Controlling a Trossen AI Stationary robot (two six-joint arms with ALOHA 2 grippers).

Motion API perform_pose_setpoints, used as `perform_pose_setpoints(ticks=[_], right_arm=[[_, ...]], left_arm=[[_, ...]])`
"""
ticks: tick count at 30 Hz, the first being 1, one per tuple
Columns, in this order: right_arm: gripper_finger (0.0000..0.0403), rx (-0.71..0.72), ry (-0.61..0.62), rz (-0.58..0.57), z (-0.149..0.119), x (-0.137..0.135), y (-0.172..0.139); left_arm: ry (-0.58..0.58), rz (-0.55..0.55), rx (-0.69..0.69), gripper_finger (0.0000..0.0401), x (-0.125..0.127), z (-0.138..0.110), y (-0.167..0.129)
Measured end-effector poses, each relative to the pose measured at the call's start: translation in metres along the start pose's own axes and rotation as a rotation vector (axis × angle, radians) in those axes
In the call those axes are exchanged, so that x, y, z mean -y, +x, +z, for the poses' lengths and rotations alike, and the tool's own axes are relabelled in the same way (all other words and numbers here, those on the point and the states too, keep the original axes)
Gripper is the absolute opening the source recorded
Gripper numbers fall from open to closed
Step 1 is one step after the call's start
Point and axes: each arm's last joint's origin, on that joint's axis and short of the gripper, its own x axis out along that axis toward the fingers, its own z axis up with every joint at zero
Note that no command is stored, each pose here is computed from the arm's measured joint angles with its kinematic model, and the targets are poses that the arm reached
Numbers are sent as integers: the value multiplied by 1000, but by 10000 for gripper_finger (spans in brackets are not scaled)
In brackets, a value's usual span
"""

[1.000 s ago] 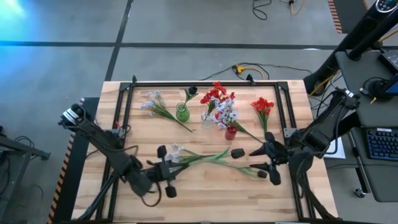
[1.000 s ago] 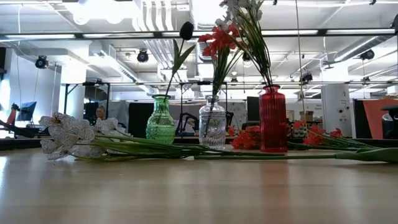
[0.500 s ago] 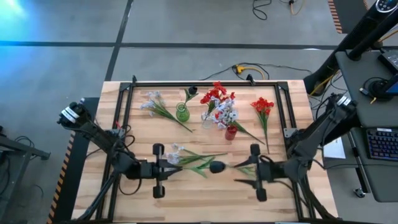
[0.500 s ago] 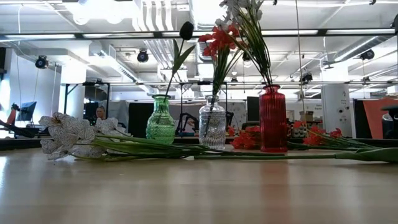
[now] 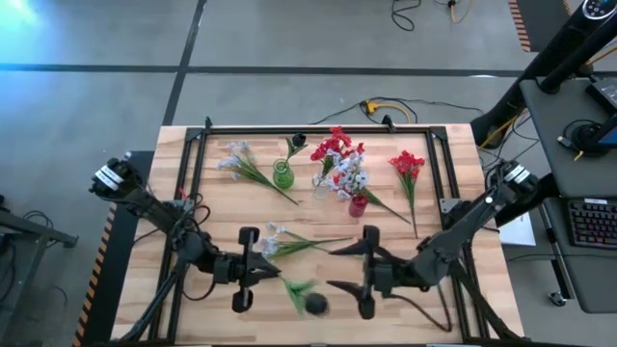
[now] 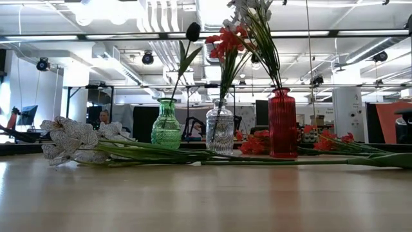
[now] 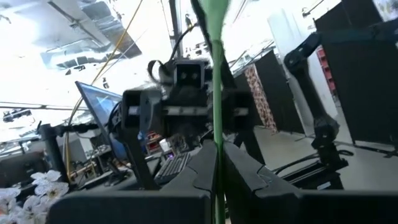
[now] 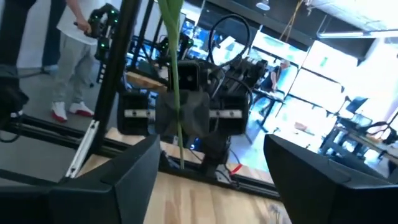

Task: Sort flowers into vase by color
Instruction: Put the bottom black tulip into the green vase

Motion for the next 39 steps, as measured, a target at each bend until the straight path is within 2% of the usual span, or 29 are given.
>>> perform_pose_setpoints(ticks=[5, 11, 16, 22, 33, 39], right_arm=[[292, 11, -53, -3, 14, -8, 16], [276, 12, -82, 10, 26, -16, 31], [261, 18, -95, 3, 35, -17, 38], [261, 20, -38, -18, 47, -9, 44], [263, 4, 32, -70, 42, 8, 56], [238, -1, 21, -76, 39, 11, 60]], left_arm=[[7, 0, -15, 0, 0, -2, 0], [8, 16, -37, 0, 0, -4, 0], [-18, 107, -83, 0, -3, -5, 0], [-30, 127, -93, 0, -4, -5, 0], [-20, 118, -109, 0, -3, -7, 0], [-20, 119, -108, 0, -3, -7, 0]])
